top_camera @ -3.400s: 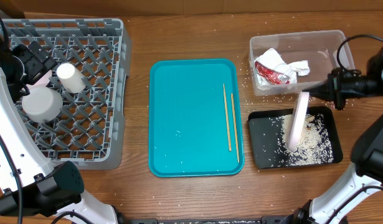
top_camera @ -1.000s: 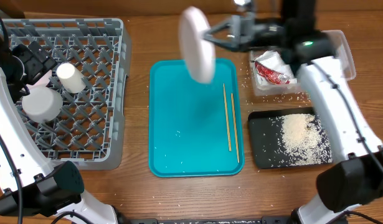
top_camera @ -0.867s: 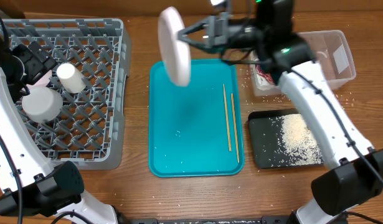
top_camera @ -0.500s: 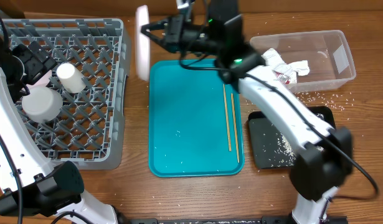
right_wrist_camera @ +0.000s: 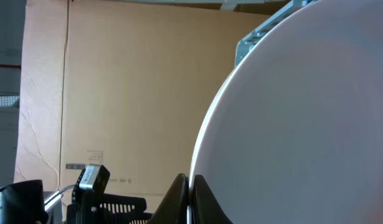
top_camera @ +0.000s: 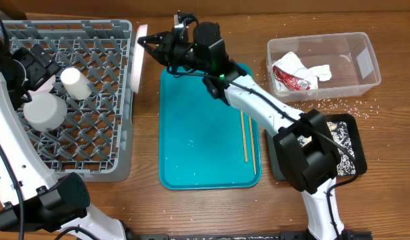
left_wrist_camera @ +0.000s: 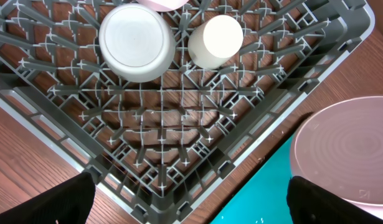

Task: Sort waste into correct bins and load items into the dishwasher
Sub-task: 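Lift the white plate with the right gripper and carry it toward the rack, then lower the white plate upright into the rack and open the right gripper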

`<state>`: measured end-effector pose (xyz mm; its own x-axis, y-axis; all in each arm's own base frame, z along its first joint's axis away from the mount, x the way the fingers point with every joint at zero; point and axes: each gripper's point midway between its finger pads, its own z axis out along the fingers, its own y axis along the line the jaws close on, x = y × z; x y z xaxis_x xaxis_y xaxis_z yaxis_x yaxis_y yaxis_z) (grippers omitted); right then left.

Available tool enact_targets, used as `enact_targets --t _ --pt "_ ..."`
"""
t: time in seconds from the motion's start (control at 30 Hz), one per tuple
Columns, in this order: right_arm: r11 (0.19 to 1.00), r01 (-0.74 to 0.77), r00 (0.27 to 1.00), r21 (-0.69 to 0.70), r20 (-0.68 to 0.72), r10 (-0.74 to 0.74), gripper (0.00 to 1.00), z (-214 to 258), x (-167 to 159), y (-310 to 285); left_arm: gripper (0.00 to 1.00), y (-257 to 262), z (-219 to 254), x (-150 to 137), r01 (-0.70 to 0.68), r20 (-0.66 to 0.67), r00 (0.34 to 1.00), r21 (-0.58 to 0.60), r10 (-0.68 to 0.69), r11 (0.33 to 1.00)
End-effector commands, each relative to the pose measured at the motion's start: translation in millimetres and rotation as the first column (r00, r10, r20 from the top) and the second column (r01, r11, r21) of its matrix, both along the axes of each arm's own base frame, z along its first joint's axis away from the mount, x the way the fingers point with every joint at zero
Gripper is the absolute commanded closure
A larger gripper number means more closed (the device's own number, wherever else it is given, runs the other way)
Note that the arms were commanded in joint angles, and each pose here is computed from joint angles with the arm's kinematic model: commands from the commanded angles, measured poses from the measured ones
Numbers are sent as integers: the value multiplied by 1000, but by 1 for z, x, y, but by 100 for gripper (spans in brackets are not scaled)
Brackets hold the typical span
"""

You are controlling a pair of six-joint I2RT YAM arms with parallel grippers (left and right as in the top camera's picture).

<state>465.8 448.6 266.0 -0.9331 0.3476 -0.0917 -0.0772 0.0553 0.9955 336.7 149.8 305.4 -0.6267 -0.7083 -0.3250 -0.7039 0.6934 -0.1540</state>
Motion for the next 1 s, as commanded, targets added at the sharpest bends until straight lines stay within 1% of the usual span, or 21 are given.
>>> enact_targets --t 0.0,0.27,0.4,0.57,0.73,0.83,0.97 --pt "1000 -5 1000 11 -4 5 96 -2 -8 17 0 -1 -1 0 -17 -1 1000 -9 17 1000" --pt "998 -64 997 -11 36 65 96 -7 -32 40 0 -1 -1 0 -17 -1 1000 -9 17 1000" --pt "998 -70 997 -6 42 70 96 -6 -34 42 0 -1 -1 0 -17 -1 1000 -9 17 1000" --pt "994 -68 986 80 154 55 96 27 -25 30 0 -1 -1 0 -17 -1 1000 -9 17 1000" --pt "991 -56 982 119 184 33 96 55 -7 11 0 -1 -1 0 -17 -1 1000 -9 17 1000" --pt "993 -44 985 110 170 25 96 54 -4 9 0 -1 -1 0 -17 -1 1000 -9 17 1000" --pt "1000 0 999 15 37 0 96 18 -1 16 0 -1 -1 0 -17 -1 1000 -9 17 1000"
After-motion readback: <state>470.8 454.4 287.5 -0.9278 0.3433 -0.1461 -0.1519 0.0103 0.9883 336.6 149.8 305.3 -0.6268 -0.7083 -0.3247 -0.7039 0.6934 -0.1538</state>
